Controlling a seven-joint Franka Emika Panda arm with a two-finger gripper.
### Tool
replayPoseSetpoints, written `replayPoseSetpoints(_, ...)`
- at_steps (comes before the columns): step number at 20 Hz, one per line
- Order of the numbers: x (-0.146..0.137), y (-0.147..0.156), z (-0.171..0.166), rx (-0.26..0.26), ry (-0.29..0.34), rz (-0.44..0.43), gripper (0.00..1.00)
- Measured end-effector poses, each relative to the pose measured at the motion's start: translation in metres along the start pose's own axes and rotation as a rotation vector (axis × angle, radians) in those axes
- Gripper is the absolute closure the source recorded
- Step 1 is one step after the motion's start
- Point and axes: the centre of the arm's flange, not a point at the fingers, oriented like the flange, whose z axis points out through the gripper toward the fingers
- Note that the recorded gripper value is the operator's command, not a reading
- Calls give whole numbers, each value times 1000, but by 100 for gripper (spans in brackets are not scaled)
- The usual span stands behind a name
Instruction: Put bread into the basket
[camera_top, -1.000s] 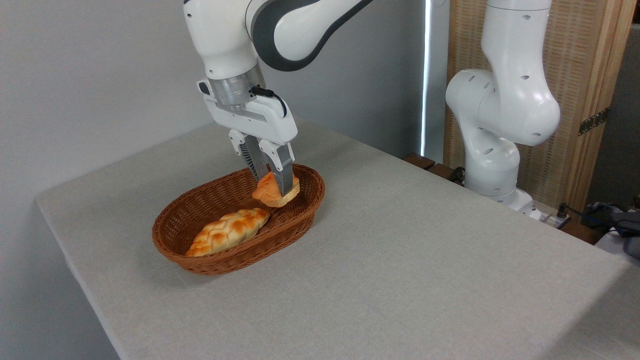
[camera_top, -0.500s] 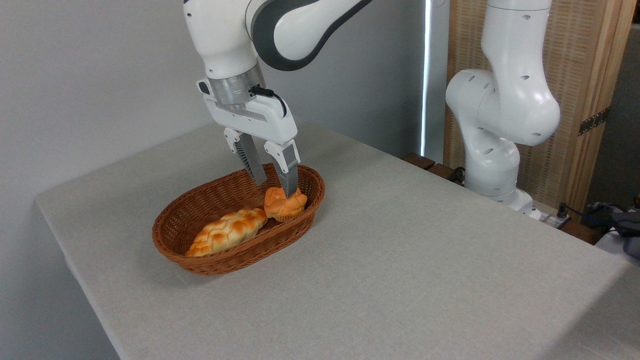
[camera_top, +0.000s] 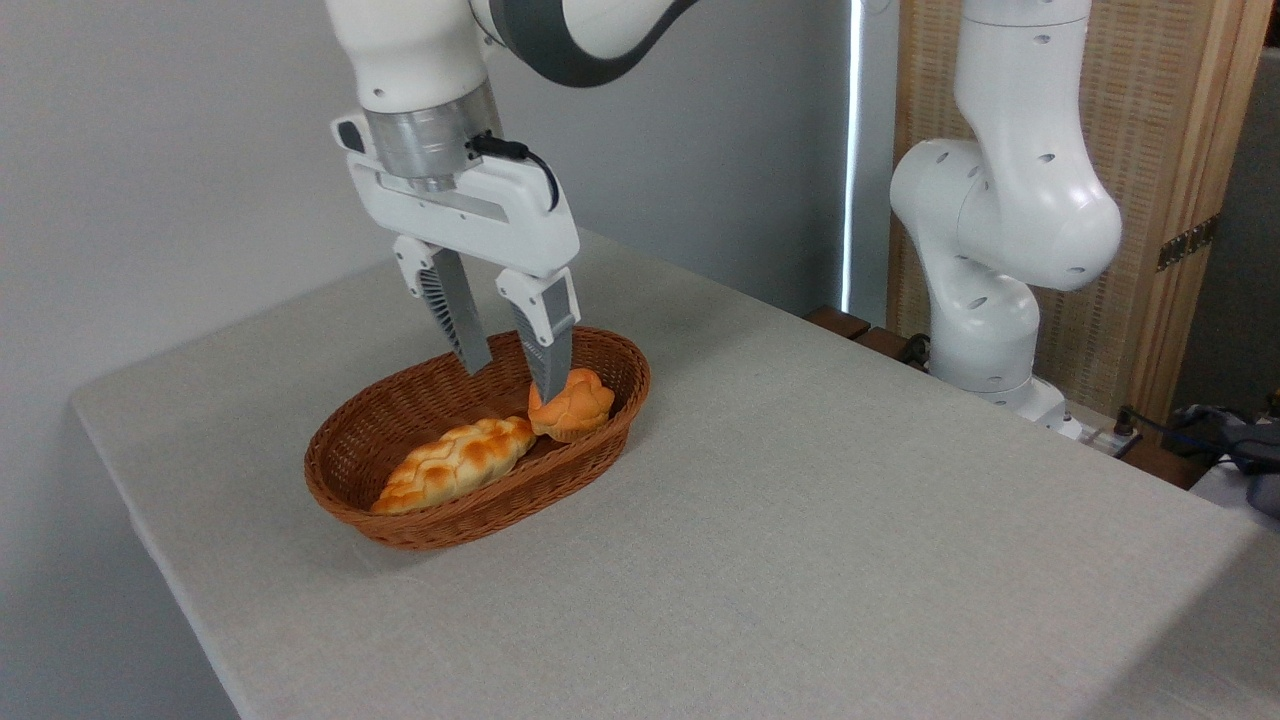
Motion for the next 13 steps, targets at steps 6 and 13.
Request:
replayPoseSetpoints(6,1,-41,-59,58,101,140,0)
replayPoseSetpoints(13,4,-24,-58,61,54,178,0)
